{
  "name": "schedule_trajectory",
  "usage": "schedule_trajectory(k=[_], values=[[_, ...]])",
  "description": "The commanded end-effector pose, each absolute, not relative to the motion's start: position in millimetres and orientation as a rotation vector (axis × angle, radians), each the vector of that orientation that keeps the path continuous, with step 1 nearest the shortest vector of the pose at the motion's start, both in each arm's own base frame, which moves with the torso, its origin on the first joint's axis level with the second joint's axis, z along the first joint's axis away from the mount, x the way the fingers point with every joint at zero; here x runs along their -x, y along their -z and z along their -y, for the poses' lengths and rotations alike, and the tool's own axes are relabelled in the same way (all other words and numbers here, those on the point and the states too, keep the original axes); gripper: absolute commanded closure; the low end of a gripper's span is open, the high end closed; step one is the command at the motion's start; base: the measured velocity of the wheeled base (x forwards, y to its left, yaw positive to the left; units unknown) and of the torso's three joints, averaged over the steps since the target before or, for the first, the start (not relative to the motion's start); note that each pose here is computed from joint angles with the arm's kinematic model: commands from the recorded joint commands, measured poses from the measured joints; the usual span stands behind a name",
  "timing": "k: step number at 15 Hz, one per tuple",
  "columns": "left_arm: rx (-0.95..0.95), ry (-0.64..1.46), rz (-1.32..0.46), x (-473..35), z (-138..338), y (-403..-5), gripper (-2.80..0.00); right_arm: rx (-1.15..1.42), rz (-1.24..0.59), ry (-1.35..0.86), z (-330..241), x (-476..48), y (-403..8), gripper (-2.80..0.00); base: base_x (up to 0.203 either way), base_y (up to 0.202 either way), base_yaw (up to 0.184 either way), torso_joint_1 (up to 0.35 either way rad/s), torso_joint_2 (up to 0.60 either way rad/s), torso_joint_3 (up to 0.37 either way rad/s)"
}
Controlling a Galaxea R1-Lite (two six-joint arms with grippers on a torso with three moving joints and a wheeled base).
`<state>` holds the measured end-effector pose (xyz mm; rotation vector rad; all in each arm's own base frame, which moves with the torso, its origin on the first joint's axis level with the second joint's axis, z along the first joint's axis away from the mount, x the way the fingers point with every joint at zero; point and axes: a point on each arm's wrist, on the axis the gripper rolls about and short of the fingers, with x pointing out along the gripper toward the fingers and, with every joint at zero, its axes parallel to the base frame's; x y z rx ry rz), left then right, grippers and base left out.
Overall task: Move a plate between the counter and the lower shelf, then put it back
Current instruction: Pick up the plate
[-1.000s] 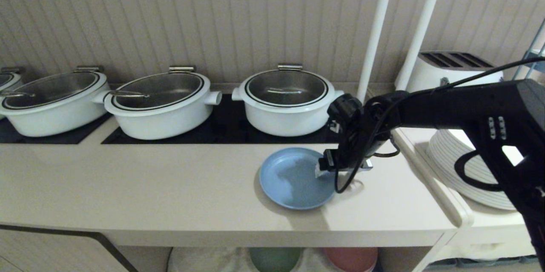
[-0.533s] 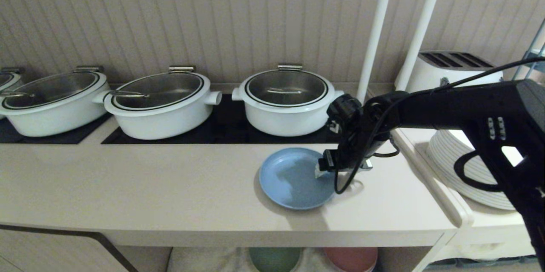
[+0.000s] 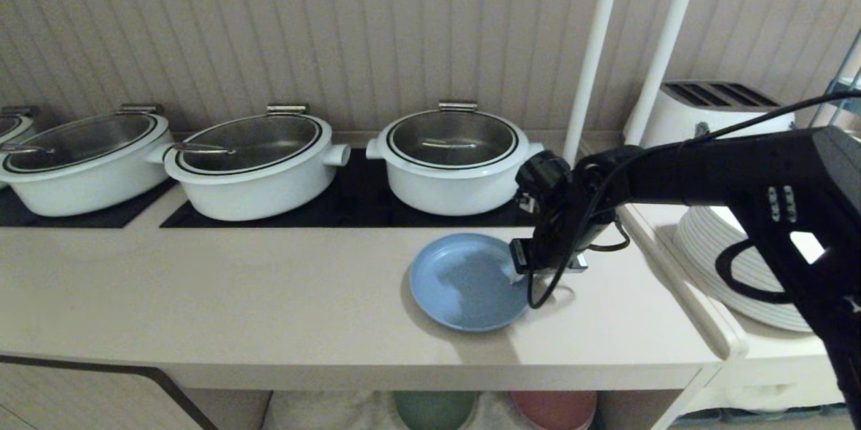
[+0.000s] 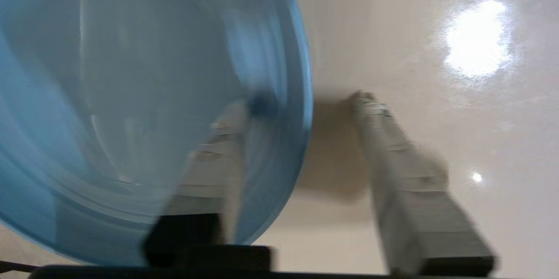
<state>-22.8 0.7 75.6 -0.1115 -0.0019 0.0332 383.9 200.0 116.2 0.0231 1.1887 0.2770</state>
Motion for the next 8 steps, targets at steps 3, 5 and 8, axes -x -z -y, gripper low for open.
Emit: schedule_trajectory(k=[3,5,8], values=[[0.113,-0.034,0.002,22.8,-0.8,-75.5,0.0,-0.024,-1.192,-0.276,-200.3,-384.0,-115.2,0.0,0.0,0.0,0.0,0.0,0.0,0.0],[0.112,-0.034,0.003,22.9,-0.8,-75.8,0.0,-0.026,-1.196,-0.273,-200.5,-384.4,-113.7,0.0,0.0,0.0,0.0,0.0,0.0,0.0],[0.112,-0.034,0.002,22.8,-0.8,-75.6,0.0,-0.036,-1.196,-0.266,-200.0,-384.8,-114.1,0.0,0.0,0.0,0.0,0.0,0.0,0.0]])
